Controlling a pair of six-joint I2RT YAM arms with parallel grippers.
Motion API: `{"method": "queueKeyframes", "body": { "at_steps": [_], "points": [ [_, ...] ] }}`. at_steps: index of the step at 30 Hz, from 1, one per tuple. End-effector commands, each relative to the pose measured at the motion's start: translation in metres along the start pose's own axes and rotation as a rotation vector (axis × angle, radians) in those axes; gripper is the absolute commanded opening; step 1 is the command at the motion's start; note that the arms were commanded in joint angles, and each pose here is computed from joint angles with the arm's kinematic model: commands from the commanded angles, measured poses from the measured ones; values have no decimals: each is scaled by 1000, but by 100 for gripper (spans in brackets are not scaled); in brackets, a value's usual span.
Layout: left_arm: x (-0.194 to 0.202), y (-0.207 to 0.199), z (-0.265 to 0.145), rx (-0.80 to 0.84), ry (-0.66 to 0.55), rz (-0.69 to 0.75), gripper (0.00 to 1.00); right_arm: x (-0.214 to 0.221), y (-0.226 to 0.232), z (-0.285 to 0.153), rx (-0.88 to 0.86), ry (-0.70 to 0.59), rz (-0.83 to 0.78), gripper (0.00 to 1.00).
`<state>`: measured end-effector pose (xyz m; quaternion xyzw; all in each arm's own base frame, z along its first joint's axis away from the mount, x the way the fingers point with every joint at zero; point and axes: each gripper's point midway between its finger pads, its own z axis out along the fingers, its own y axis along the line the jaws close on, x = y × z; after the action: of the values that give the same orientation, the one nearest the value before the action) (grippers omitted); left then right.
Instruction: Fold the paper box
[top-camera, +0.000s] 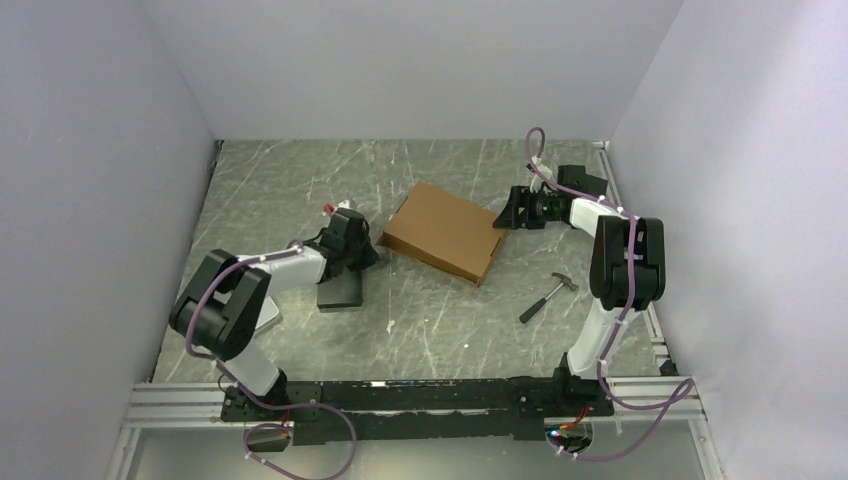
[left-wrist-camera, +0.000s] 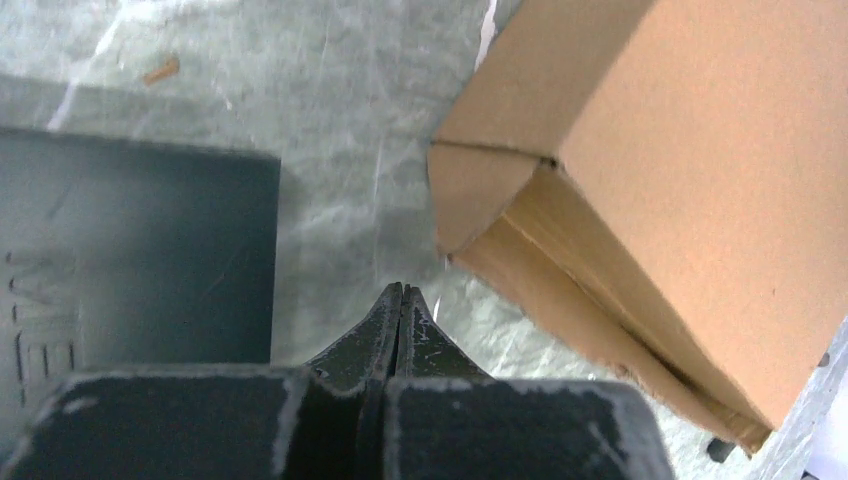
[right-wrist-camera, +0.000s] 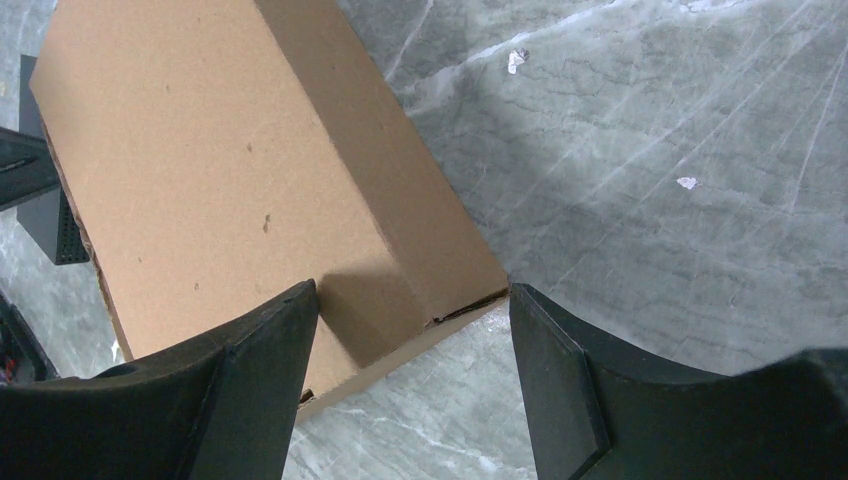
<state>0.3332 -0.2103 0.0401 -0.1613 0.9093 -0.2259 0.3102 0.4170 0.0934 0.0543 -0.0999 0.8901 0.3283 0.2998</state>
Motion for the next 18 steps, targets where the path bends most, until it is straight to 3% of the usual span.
{"method": "queueKeyframes", "body": {
  "at_steps": [1, 11, 18],
  "points": [
    [-23, -27, 11, 75, -11, -37, 0, 27, -16, 9, 74, 89, -4, 73],
    [-92, -75, 36, 172, -78, 8, 0, 28, -16, 8, 74, 90, -1, 72],
    [-86, -80, 15, 274, -36, 92, 0, 25, -12, 6, 61, 80, -7, 73]
  ]
}}
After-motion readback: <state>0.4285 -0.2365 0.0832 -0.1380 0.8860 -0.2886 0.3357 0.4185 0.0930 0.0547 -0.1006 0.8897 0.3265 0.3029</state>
